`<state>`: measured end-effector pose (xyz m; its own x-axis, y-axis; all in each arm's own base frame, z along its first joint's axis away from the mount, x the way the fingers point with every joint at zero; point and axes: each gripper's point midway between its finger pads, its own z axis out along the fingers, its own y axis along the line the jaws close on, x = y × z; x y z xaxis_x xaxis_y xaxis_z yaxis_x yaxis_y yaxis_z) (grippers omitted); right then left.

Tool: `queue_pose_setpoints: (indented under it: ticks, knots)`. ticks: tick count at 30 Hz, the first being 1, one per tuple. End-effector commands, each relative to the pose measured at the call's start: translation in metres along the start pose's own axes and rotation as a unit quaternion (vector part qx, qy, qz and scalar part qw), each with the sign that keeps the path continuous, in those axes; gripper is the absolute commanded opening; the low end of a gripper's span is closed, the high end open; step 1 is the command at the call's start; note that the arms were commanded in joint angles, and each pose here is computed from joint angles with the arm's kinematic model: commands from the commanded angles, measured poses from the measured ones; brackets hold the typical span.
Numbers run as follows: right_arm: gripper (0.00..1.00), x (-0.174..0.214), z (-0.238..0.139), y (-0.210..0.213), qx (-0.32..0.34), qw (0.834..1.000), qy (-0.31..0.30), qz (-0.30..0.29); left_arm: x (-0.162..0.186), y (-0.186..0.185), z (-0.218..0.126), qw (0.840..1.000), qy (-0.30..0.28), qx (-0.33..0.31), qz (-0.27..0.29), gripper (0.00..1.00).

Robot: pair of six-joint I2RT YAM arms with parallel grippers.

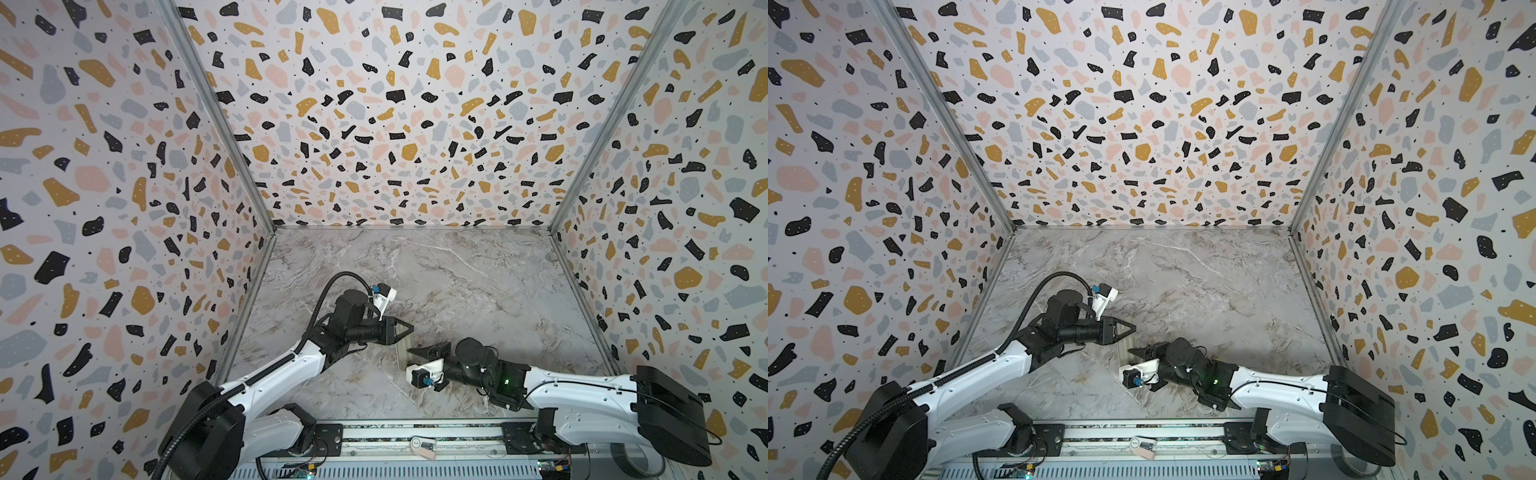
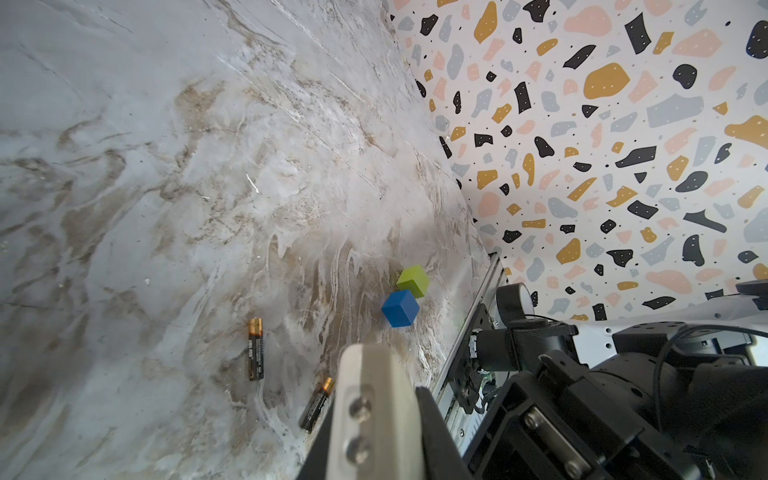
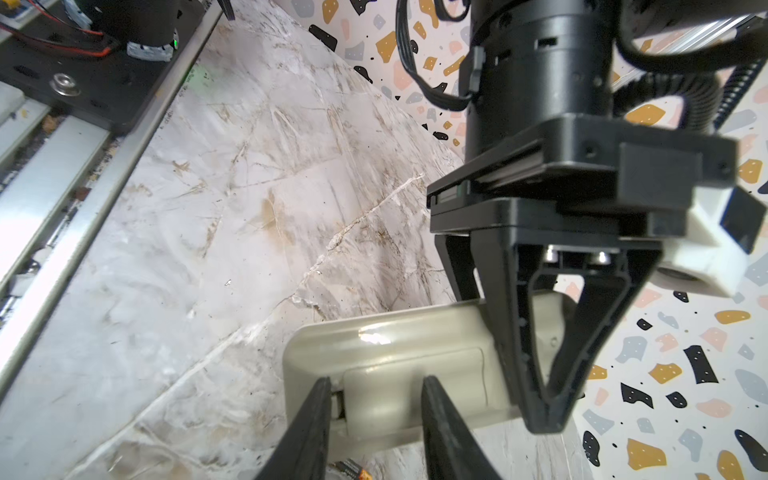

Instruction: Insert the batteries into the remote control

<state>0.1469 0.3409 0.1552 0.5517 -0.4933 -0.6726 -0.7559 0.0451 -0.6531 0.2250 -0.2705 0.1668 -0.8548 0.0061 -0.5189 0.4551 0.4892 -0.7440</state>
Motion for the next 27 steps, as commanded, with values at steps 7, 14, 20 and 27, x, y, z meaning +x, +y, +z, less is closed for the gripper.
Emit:
queue_pose_setpoints:
  ticks: [7,14,20,27]
  knots:
    - [0.43,-0.003,0.003,-0.014,0.029,0.999,0.009,-0.019,0.0,-0.011,-0.003,1.0,0.002,0.024,0.008,0.0]
    - [0.45,0.001,0.006,-0.014,0.034,0.999,0.024,-0.031,0.0,-0.012,-0.005,1.0,-0.001,0.025,0.007,0.0]
    - [0.46,0.008,0.011,-0.012,0.046,0.996,0.048,-0.052,0.002,-0.008,-0.004,1.0,0.002,0.02,0.006,0.0]
    - [0.47,0.012,0.012,-0.014,0.07,0.993,0.065,-0.073,0.002,-0.009,-0.004,1.0,0.003,0.021,0.008,0.0]
